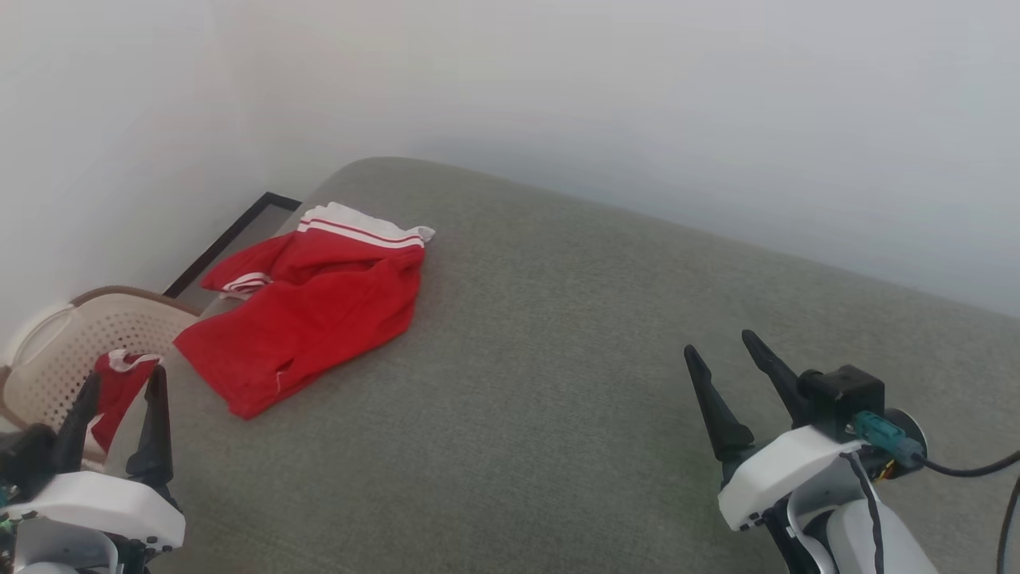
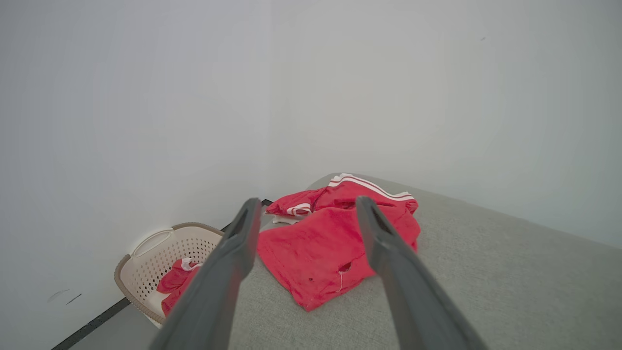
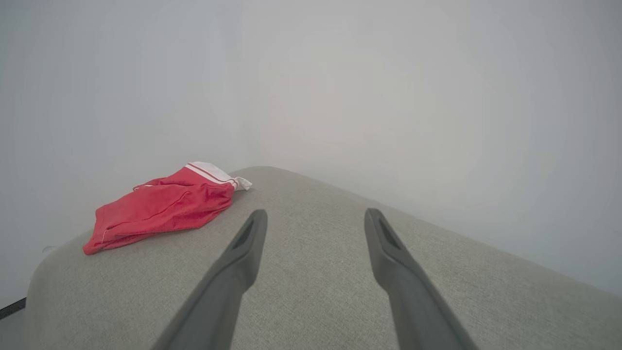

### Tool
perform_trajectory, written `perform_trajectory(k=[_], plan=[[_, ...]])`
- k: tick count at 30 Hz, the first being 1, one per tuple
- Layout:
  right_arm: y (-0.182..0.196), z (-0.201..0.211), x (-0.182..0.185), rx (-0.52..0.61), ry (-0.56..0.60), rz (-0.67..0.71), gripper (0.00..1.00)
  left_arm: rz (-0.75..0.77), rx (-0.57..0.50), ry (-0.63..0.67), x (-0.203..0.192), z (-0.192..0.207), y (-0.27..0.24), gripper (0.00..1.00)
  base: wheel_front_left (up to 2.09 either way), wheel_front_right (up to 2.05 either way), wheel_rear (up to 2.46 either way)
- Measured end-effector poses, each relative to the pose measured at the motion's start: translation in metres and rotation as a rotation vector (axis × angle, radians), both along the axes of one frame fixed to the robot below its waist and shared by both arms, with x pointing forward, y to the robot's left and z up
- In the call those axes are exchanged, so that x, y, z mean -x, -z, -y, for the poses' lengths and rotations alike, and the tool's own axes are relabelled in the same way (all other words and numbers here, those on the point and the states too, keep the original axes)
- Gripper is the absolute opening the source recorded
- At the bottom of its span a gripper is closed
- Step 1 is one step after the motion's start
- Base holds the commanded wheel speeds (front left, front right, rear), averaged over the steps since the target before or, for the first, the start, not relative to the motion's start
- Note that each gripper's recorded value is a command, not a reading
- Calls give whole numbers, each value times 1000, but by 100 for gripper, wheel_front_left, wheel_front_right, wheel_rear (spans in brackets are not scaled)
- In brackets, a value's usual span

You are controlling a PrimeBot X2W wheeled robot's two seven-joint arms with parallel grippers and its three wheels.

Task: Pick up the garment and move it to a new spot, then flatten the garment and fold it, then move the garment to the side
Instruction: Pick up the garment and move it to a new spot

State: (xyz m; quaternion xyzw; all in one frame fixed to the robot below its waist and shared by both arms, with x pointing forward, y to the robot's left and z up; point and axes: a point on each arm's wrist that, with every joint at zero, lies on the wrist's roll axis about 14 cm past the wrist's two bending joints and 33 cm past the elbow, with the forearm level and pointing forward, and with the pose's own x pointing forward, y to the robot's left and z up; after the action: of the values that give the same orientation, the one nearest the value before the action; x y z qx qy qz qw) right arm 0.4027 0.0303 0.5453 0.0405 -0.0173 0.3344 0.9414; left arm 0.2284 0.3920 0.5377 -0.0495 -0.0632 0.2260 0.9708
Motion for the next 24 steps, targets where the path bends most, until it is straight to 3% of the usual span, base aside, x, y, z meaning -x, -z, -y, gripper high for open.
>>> perform_trajectory(k=[12,24], plan=[[7,-5,-17,-4,-3,-15,100,-41,21,-17,-15,-10,0,100,0,0,0],[26,23,-57,11,96,-41,100,-149,36,37,-100,-29,5,100,0,0,0]])
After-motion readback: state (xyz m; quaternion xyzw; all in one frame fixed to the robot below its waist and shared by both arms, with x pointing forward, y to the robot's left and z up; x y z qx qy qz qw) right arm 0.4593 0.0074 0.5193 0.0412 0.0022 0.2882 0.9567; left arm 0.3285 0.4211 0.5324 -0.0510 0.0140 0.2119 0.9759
